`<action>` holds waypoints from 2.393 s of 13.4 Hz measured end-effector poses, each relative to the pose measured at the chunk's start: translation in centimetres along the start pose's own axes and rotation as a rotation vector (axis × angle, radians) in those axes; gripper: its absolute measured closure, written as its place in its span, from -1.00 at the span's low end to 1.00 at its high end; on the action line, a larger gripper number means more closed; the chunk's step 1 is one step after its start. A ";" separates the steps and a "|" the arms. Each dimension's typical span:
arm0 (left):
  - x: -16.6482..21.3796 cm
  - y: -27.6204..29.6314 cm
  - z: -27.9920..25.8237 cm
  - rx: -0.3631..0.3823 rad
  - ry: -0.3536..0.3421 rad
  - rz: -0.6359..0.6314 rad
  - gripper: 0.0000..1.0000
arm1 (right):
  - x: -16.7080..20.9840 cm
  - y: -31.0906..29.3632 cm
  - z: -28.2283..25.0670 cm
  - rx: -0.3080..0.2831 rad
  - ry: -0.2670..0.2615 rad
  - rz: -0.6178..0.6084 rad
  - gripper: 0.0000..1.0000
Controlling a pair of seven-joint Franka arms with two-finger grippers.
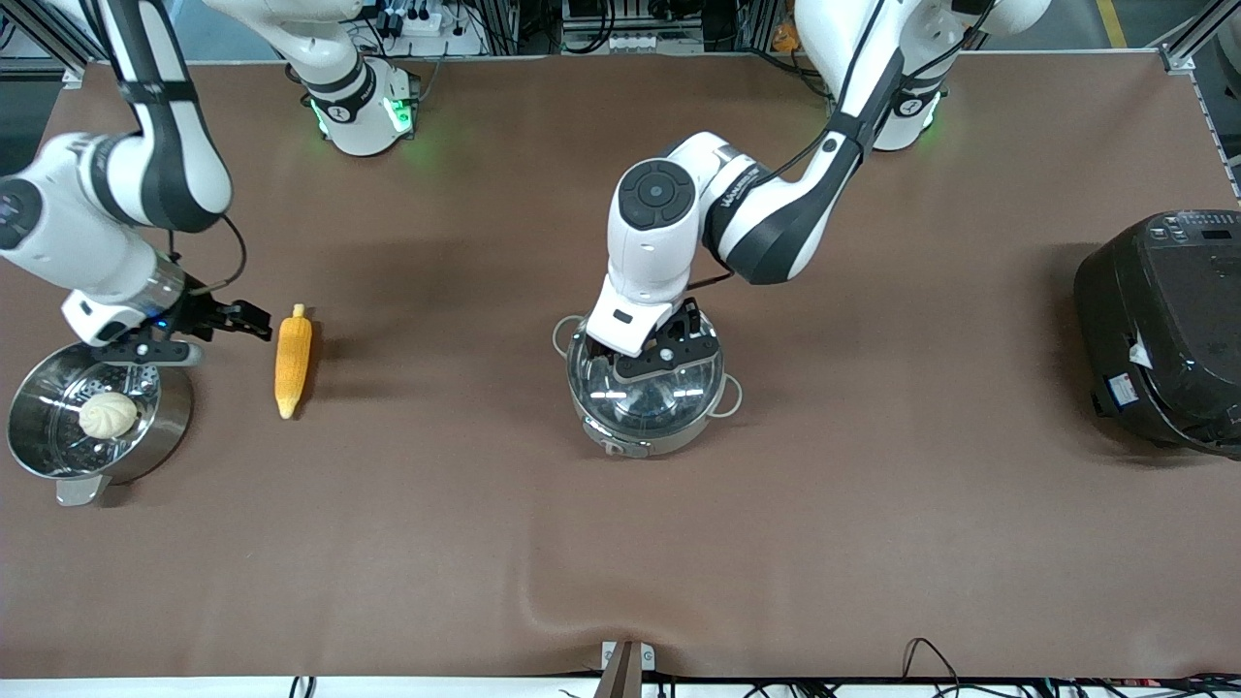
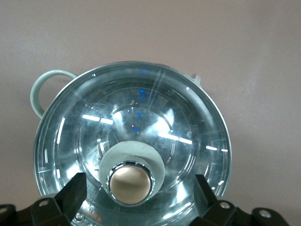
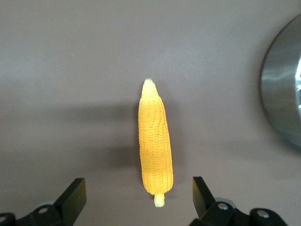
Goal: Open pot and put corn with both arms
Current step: 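Grasp the lid knob with the left gripper while the right gripper reaches the corn, then lift the glass lid with the left gripper while the right gripper grasps the corn, then set the lid on the table with the left gripper while the right carries corn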
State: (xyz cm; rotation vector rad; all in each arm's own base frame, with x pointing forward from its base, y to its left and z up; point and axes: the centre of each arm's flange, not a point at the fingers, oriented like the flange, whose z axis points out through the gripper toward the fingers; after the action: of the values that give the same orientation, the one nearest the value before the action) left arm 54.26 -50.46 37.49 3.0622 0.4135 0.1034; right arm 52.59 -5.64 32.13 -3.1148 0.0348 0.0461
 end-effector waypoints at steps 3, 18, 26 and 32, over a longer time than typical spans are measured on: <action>0.0 0.0 1.1 0.014 -0.007 0.000 -0.96 | 0.6 0.4 5.5 -0.004 -0.017 0.005 -1.00; 0.0 -0.3 2.2 0.036 -0.018 -0.003 0.00 | -0.4 1.9 13.3 -0.005 -0.042 -0.020 -0.22; 4.3 -5.4 -8.5 0.059 -0.029 -0.034 0.00 | 1.1 0.3 11.1 0.007 -0.087 -0.044 0.33; 11.8 -20.2 -19.4 0.087 -0.047 -0.039 0.00 | 6.3 -11.8 -3.7 0.013 -0.152 0.005 0.34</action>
State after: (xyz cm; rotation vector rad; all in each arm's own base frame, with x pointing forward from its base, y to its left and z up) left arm 58.91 -27.04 56.40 3.1330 0.4877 0.0115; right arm 59.23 5.95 35.96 -3.0874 0.0400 0.2813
